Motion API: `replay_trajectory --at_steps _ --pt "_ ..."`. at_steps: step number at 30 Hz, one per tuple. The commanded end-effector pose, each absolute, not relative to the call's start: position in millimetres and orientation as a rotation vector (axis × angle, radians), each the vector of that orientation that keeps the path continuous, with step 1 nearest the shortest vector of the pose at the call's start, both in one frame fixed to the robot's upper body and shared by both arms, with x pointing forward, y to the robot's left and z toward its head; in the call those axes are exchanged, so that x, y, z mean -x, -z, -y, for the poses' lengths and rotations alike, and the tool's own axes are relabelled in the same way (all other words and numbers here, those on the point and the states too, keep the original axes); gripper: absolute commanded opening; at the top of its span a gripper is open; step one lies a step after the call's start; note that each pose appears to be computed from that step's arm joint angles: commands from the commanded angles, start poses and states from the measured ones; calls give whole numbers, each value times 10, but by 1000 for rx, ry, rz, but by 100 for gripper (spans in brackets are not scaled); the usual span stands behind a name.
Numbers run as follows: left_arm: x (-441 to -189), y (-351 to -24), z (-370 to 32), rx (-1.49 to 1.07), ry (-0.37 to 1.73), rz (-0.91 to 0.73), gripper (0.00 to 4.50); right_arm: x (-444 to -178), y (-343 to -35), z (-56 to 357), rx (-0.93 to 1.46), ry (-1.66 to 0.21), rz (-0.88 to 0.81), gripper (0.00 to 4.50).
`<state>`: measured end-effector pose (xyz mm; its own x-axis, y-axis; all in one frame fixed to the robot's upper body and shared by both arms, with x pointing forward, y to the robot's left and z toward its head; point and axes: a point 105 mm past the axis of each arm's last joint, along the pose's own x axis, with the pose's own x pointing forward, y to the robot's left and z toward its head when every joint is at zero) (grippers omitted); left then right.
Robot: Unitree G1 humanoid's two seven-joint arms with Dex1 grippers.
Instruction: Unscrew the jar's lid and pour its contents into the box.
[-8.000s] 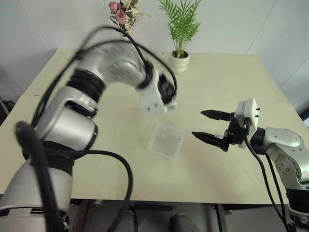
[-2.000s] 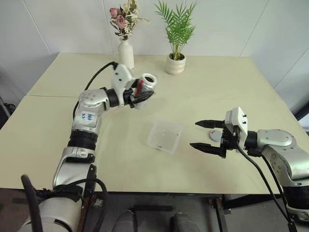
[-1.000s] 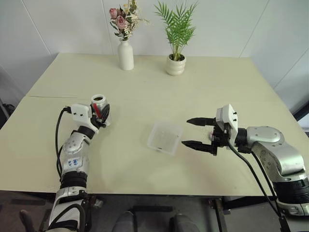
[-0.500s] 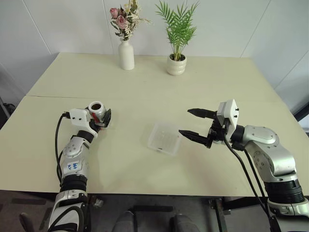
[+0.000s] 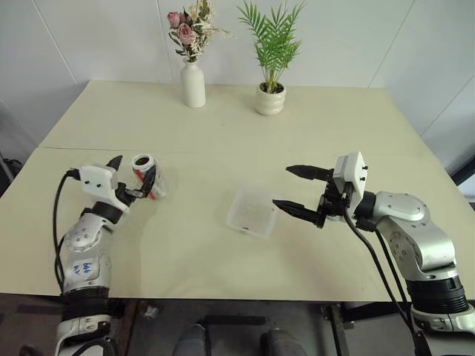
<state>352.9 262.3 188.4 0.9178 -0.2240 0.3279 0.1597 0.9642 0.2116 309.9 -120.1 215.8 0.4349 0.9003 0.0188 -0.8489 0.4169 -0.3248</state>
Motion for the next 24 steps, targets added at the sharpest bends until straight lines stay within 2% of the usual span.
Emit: replay_trajectory --at_steps 1,4,6,10,19,24 --pt "-3319 -2151 -2720 -261 188 424 446 -3033 -2284 1207 313 -1118 258 450" --pt "-3122 -2275 -2789 -327 221 423 446 -3012 -2310 1263 331 -1109 265 450" --pt "-2992 -2357 -2748 -484 306 418 446 -2991 -2322 1310 354 -1107 260 450" --pt "-2816 -2450 -2713 -571 476 382 446 -2951 -2322 1415 403 -1104 231 450" --pt "-2571 -2439 -2215 -411 1044 284 446 -2755 -2409 1653 503 -1074 218 450" --pt "-2518 -2274 -2073 -399 1194 196 446 -2586 -2403 1736 504 -1112 158 450"
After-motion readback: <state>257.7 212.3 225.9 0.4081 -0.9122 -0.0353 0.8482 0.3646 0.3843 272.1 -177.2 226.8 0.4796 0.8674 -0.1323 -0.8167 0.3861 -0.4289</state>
